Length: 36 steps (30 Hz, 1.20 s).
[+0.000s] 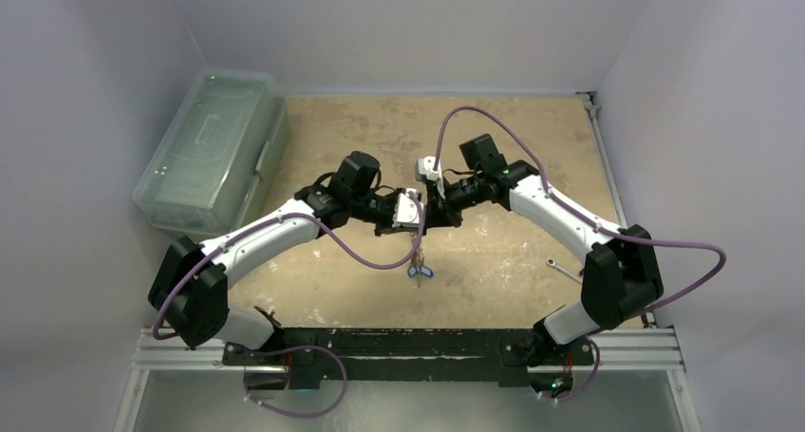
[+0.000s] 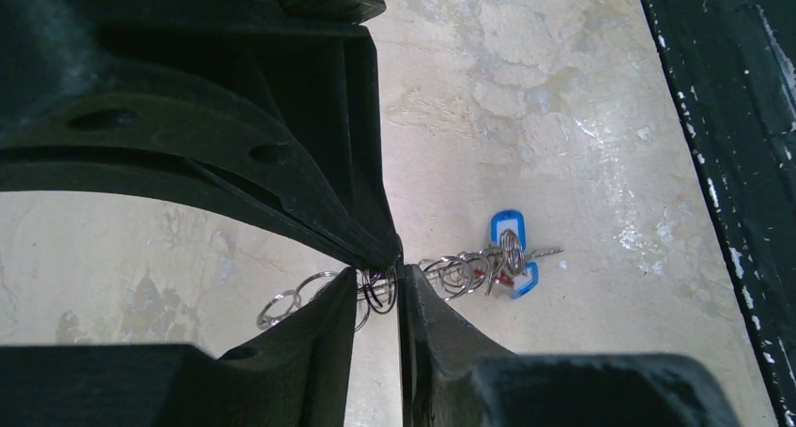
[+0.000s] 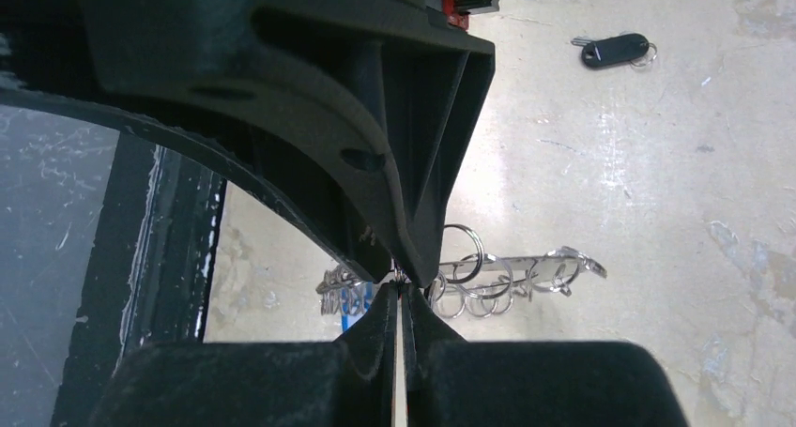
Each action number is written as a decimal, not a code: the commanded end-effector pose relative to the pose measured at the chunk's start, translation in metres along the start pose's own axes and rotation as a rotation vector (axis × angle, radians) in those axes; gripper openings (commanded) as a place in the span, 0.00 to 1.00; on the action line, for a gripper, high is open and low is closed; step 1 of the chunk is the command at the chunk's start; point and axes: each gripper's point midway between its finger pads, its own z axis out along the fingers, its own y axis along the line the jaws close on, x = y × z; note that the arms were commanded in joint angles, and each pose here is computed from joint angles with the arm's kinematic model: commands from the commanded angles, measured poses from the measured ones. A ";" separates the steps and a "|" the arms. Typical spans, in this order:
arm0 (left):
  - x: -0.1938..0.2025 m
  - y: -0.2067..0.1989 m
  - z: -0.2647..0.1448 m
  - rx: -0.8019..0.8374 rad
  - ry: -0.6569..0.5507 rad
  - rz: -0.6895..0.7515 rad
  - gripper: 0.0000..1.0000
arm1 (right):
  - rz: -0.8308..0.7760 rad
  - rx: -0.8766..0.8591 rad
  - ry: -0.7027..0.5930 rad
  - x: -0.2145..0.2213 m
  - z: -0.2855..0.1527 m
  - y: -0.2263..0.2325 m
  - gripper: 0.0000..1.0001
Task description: Remove the keys from the keyring
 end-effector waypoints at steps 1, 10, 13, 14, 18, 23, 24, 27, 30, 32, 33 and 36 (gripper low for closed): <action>-0.005 0.010 0.000 -0.022 0.024 0.035 0.18 | -0.049 0.003 -0.040 -0.026 -0.004 -0.001 0.00; -0.002 0.018 0.005 -0.063 0.044 0.010 0.00 | -0.037 -0.044 -0.072 -0.034 -0.003 0.007 0.00; -0.012 0.024 -0.005 -0.066 -0.046 -0.065 0.00 | -0.029 -0.067 -0.112 -0.037 -0.009 0.008 0.17; -0.016 0.027 -0.012 -0.063 -0.099 -0.095 0.00 | -0.025 -0.050 -0.126 -0.035 -0.016 0.002 0.30; -0.030 0.029 -0.028 -0.043 -0.234 -0.143 0.00 | -0.006 0.011 -0.190 -0.029 -0.044 -0.021 0.50; -0.047 0.028 -0.031 -0.047 -0.346 -0.083 0.00 | -0.033 -0.005 -0.225 -0.021 -0.040 -0.021 0.51; -0.048 0.027 -0.031 -0.046 -0.355 -0.081 0.00 | -0.044 -0.008 -0.241 -0.022 -0.040 -0.021 0.49; -0.052 0.029 -0.032 -0.058 -0.374 -0.078 0.00 | -0.070 -0.024 -0.278 -0.032 -0.041 -0.018 0.39; -0.054 0.031 -0.033 -0.066 -0.388 -0.082 0.00 | -0.080 -0.043 -0.292 -0.038 -0.041 -0.014 0.34; -0.057 0.032 -0.033 -0.073 -0.400 -0.092 0.00 | -0.080 -0.049 -0.291 -0.038 -0.040 -0.013 0.34; -0.057 0.033 -0.033 -0.074 -0.403 -0.095 0.00 | -0.080 -0.051 -0.292 -0.038 -0.039 -0.013 0.34; -0.059 0.033 -0.033 -0.082 -0.417 -0.115 0.00 | -0.087 -0.067 -0.298 -0.043 -0.037 -0.009 0.33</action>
